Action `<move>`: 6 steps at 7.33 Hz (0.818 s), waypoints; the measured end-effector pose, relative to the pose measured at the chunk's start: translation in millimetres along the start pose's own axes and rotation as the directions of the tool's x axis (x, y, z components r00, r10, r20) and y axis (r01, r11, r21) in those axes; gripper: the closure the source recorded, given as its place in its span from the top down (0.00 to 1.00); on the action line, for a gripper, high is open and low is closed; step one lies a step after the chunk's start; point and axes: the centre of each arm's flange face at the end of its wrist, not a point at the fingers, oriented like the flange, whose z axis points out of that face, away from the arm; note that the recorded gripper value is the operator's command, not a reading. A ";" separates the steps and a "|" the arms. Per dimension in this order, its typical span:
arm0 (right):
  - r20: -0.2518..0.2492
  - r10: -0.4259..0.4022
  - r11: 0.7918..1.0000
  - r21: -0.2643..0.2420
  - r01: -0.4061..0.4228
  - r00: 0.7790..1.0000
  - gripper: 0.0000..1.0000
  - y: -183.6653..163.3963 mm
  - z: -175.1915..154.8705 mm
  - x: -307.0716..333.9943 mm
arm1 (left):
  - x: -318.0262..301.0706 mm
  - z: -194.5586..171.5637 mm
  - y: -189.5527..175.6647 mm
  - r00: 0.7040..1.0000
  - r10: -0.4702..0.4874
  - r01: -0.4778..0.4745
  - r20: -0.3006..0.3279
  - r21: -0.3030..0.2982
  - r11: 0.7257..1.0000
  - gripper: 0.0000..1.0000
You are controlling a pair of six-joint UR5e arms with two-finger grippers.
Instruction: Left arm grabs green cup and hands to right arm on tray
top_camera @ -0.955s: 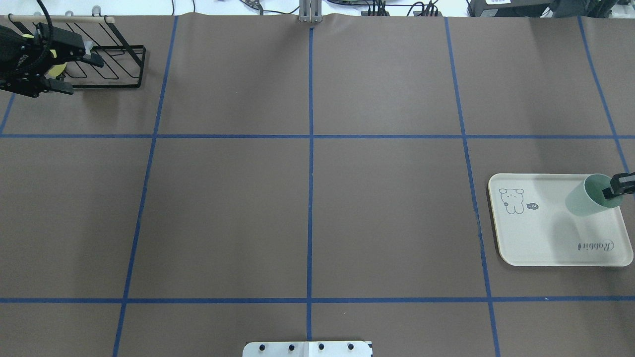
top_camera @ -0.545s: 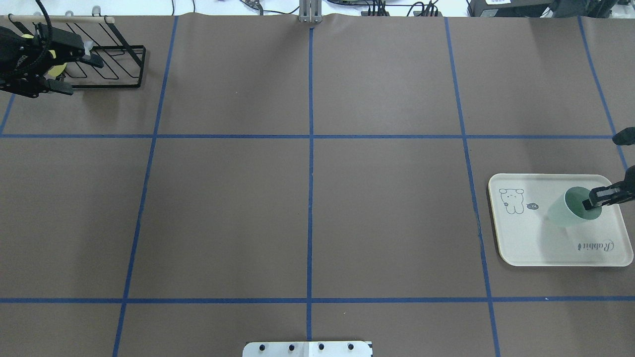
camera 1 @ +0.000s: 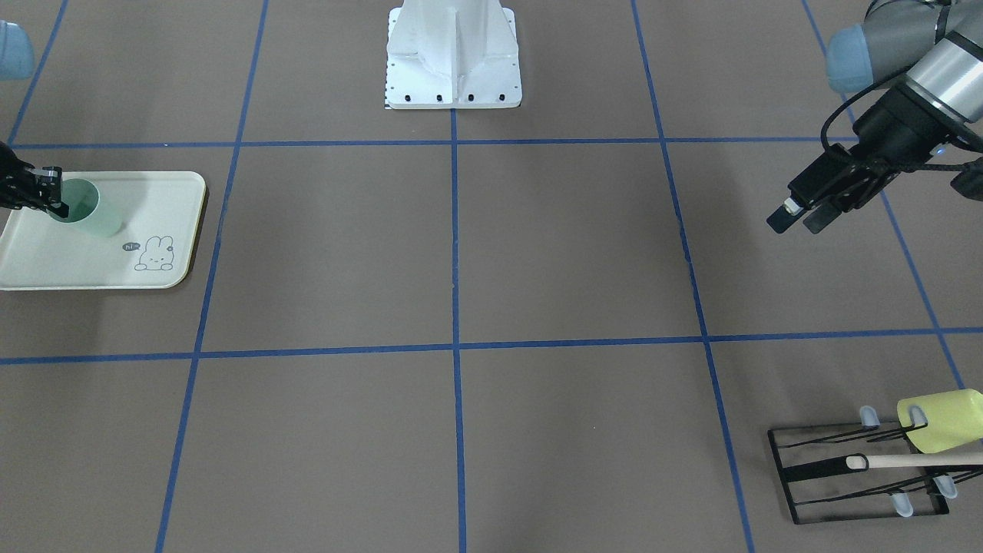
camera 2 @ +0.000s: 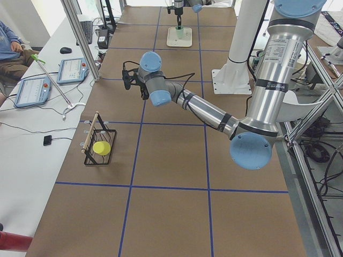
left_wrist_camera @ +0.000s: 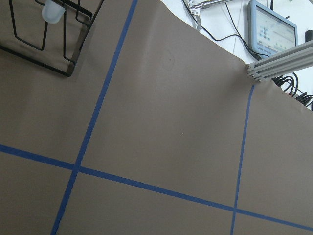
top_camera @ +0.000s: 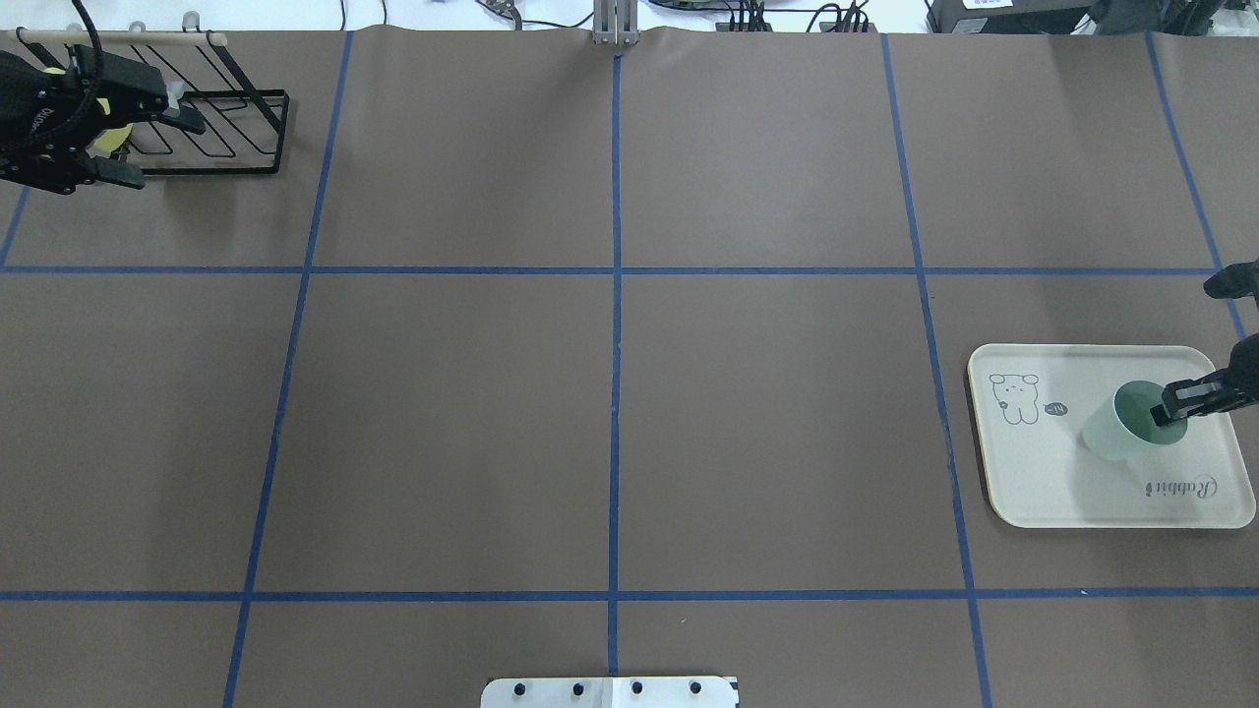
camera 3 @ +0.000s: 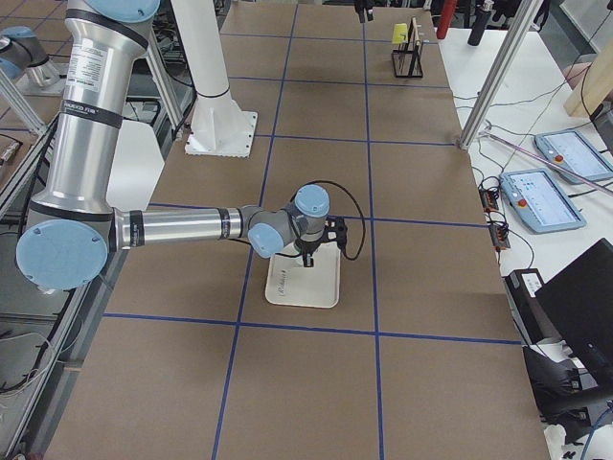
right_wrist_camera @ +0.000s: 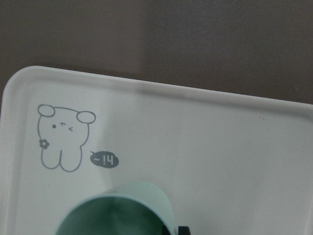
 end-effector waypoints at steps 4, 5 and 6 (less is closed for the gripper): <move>0.026 -0.020 0.999 0.046 0.019 0.999 1.00 1.1 -27.7 -13.9 | 2.4 -3.3 -0.5 1.000 0.000 0.000 -0.002 0.004 1.000 1.00; 0.039 -0.013 0.995 0.097 0.009 0.999 1.00 7.0 -58.3 -13.8 | 1.0 -7.5 -2.8 1.000 0.003 -0.003 -0.002 0.014 1.000 1.00; 0.059 0.000 0.988 0.155 -0.009 0.998 1.00 10.2 -92.4 -11.9 | -12.1 -13.9 -6.9 0.999 0.032 -0.032 0.011 0.028 0.999 1.00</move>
